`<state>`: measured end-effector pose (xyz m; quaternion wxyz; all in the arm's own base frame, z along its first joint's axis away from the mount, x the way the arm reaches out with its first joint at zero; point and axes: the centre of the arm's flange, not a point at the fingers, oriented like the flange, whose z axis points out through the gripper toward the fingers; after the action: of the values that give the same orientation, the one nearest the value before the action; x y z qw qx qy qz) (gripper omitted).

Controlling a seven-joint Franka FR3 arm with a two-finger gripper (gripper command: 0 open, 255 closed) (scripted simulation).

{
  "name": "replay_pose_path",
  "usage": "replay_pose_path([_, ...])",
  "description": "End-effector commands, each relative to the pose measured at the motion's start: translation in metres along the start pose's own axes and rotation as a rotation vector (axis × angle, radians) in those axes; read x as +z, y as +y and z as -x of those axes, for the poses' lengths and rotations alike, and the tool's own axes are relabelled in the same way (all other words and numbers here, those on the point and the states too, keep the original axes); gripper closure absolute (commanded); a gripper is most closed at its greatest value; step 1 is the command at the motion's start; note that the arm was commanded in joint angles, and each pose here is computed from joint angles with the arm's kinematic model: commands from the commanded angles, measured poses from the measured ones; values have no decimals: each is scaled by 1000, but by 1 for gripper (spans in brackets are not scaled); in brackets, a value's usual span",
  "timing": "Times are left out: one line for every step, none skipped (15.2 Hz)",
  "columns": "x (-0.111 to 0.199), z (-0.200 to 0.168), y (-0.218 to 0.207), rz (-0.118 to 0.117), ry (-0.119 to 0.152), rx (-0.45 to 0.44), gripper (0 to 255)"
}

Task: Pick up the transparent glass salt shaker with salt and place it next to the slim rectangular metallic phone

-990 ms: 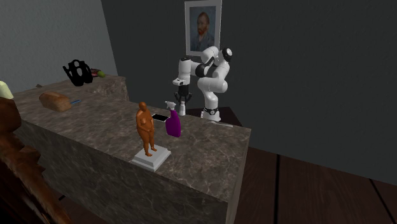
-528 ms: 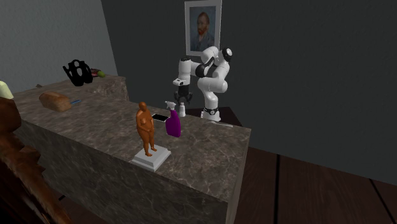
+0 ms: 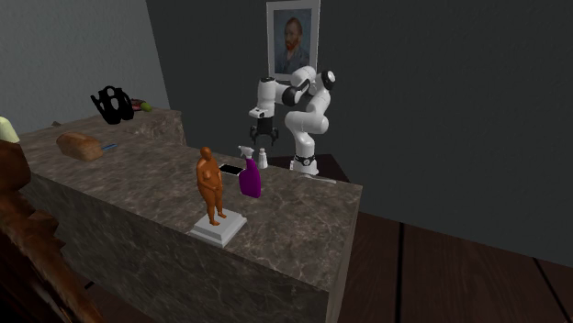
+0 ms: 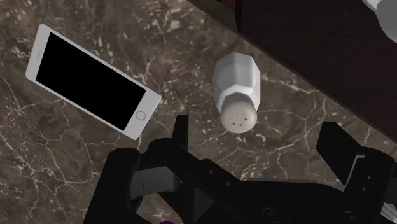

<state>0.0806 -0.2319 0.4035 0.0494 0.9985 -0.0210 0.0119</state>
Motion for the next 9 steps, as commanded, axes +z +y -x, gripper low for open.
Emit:
replay_pose_path([-22, 0, -2, -2, 0, 0, 0])
replay_pose_path([-22, 0, -2, -2, 0, 0, 0])
replay_pose_path([-22, 0, -2, -2, 0, 0, 0])
replay_pose_path([-22, 0, -2, -2, 0, 0, 0])
replay_pose_path([-22, 0, -2, -2, 0, 0, 0])
replay_pose_path([-22, 0, -2, -2, 0, 0, 0])
replay_pose_path([-22, 0, -2, -2, 0, 0, 0])
replay_pose_path([-22, 0, -2, -2, 0, 0, 0])
replay_pose_path([-22, 0, -2, -2, 0, 0, 0])
